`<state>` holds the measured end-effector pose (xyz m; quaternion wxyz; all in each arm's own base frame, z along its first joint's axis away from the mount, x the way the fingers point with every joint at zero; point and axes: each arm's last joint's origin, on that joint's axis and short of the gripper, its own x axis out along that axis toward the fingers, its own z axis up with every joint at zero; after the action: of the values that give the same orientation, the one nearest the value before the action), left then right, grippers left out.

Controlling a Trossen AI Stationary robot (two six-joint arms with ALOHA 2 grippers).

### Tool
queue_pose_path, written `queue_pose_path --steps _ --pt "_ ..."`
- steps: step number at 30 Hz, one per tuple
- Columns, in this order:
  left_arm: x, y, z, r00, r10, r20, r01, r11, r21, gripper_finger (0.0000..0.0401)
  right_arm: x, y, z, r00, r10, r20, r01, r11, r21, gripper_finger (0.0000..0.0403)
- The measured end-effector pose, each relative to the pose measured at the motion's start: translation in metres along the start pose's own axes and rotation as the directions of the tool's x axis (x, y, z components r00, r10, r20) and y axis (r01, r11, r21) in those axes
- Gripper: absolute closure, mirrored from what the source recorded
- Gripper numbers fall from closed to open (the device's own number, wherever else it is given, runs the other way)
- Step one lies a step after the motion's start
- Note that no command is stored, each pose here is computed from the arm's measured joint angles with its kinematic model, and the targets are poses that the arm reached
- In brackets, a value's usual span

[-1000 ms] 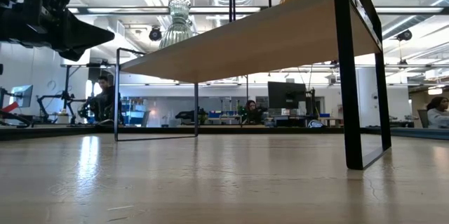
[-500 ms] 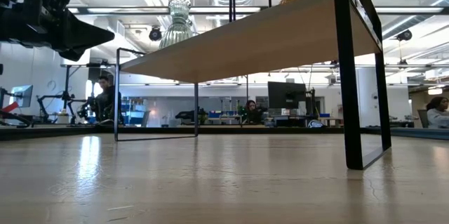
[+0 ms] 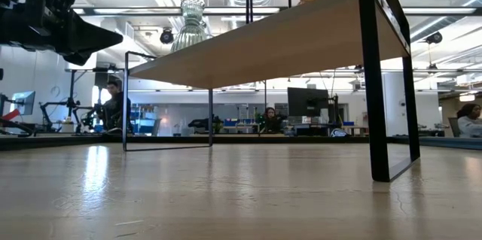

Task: Pick & Place candle stick holders
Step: Put the top orange candle holder on the shelf, then put the orange candle holder on the shelf

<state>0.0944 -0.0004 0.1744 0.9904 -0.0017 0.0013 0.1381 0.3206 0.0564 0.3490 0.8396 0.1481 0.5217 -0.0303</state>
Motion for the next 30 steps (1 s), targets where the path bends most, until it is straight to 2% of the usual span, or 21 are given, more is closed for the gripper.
queue_pose_path --steps 16,25,30 --pt "0.0 0.0 0.0 1.0 0.0 0.0 0.0 1.0 0.0 0.0382 -0.006 -0.001 -0.001 1.0 -0.018 0.014 0.018 1.0 0.002 0.0395" --pt "0.0 0.0 0.0 1.0 0.0 0.0 0.0 1.0 0.0 0.0382 -0.02 0.003 -0.004 0.998 -0.009 0.056 0.009 1.0 0.0 0.0395" --pt "0.0 0.0 0.0 1.0 0.0 0.0 0.0 1.0 0.0 0.0382 -0.042 0.016 -0.006 0.993 -0.04 0.108 0.044 0.999 -0.033 0.0395"
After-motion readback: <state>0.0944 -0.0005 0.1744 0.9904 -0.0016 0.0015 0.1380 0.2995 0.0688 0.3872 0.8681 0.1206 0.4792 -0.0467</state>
